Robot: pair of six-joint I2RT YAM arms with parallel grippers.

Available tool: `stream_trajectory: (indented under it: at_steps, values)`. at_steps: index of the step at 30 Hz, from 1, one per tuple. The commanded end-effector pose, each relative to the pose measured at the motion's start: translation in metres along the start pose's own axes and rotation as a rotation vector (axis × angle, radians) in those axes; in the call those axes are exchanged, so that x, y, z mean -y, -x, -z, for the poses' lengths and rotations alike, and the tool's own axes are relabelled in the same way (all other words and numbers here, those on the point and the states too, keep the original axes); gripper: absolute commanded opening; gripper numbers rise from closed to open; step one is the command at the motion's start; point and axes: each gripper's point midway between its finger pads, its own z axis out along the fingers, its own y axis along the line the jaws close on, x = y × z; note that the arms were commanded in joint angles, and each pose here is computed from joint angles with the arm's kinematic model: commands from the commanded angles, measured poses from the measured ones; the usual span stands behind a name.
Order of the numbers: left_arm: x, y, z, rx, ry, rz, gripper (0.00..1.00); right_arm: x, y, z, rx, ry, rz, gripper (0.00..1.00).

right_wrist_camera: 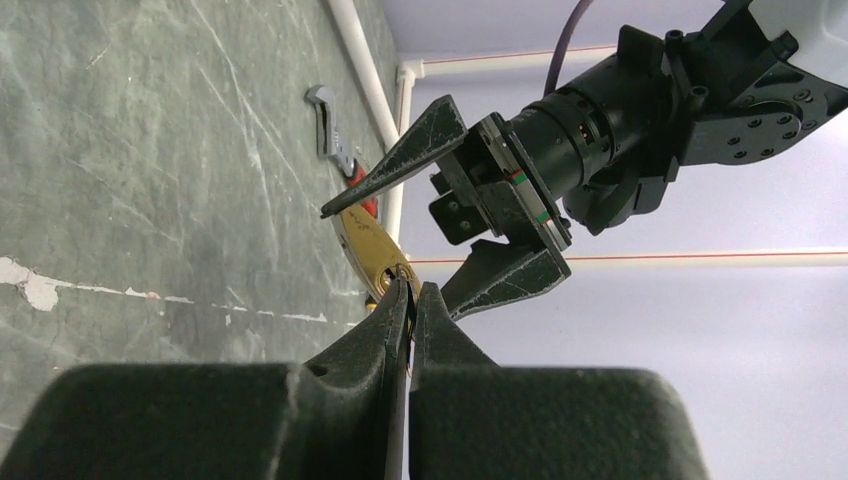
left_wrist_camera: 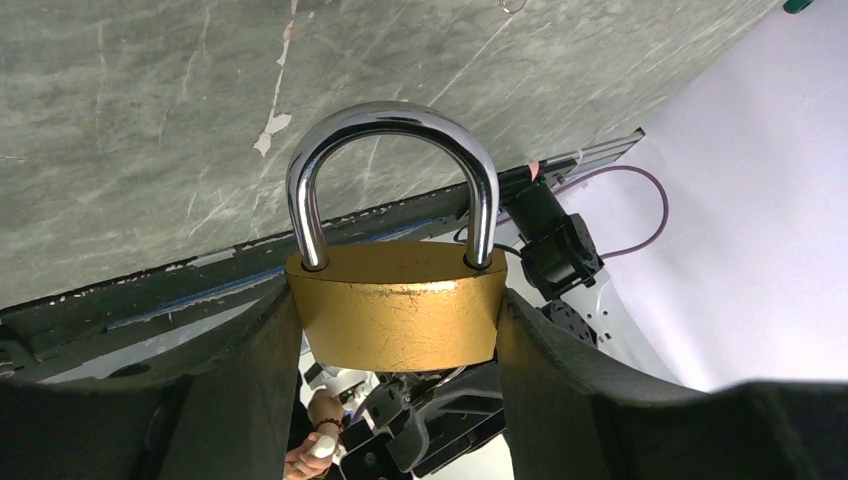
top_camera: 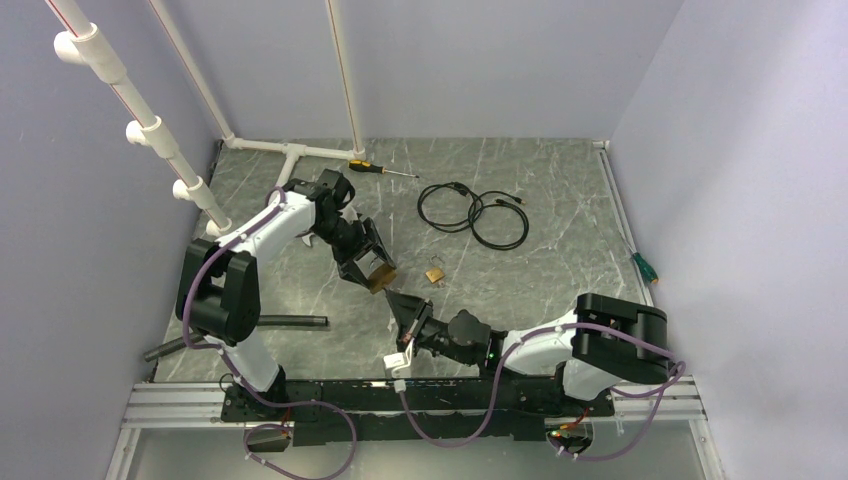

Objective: Unlock with the key

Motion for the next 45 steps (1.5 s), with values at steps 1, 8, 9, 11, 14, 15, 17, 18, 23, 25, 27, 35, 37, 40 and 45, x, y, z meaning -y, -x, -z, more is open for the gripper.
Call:
stream_trajectory:
  at_steps: [1,8,9,11,14,15,17,18,23,25,27,35,37,40,45]
  values:
    - [0.01,-0.007,0.012,-0.01,-0.054,-0.032,0.0,0.014,-0.001,-0.005,-0.009,-0.04,0.003,0.0]
    - [0.012,-0.007,0.013,-0.006,-0.06,-0.043,0.0,0.014,-0.005,-0.008,-0.02,-0.04,0.009,0.0]
    - [0.012,-0.007,0.013,-0.006,-0.06,-0.045,0.0,0.014,-0.005,-0.008,-0.022,-0.04,0.012,0.0]
    - [0.011,-0.007,0.013,-0.005,-0.056,-0.046,0.0,0.015,-0.006,-0.009,-0.026,-0.044,0.016,0.0]
    - [0.01,-0.007,0.014,-0.003,-0.048,-0.049,0.0,0.016,-0.007,-0.01,-0.028,-0.044,0.022,0.0]
    - [0.01,-0.006,0.014,0.0,-0.046,-0.051,0.0,0.017,-0.007,-0.01,-0.029,-0.045,0.024,0.0]
    - [0.009,-0.006,0.014,0.001,-0.04,-0.053,0.0,0.017,-0.007,-0.01,-0.031,-0.046,0.026,0.0]
    - [0.009,-0.006,0.014,0.001,-0.039,-0.056,0.0,0.017,-0.008,-0.01,-0.033,-0.046,0.025,0.0]
    - [0.007,-0.006,0.014,0.002,-0.033,-0.059,0.0,0.013,-0.01,-0.012,-0.038,-0.036,0.024,0.0]
    - [0.007,-0.006,0.014,0.001,-0.034,-0.061,0.0,0.011,-0.01,-0.012,-0.038,-0.028,0.024,0.0]
    - [0.007,-0.006,0.014,-0.001,-0.032,-0.063,0.0,0.009,-0.01,-0.012,-0.038,-0.023,0.023,0.0]
    - [0.006,-0.005,0.015,0.015,-0.022,-0.063,0.0,0.008,-0.011,-0.016,-0.047,-0.013,0.037,0.0]
    - [0.005,-0.005,0.015,0.012,-0.023,-0.06,0.0,0.009,-0.011,-0.018,-0.047,-0.015,0.038,0.0]
    - [0.004,-0.005,0.014,0.011,-0.021,-0.057,0.0,0.007,-0.012,-0.021,-0.05,-0.005,0.046,0.0]
    - [0.002,-0.005,0.013,0.01,-0.011,-0.053,0.0,0.0,-0.015,-0.026,-0.072,0.035,0.084,0.0]
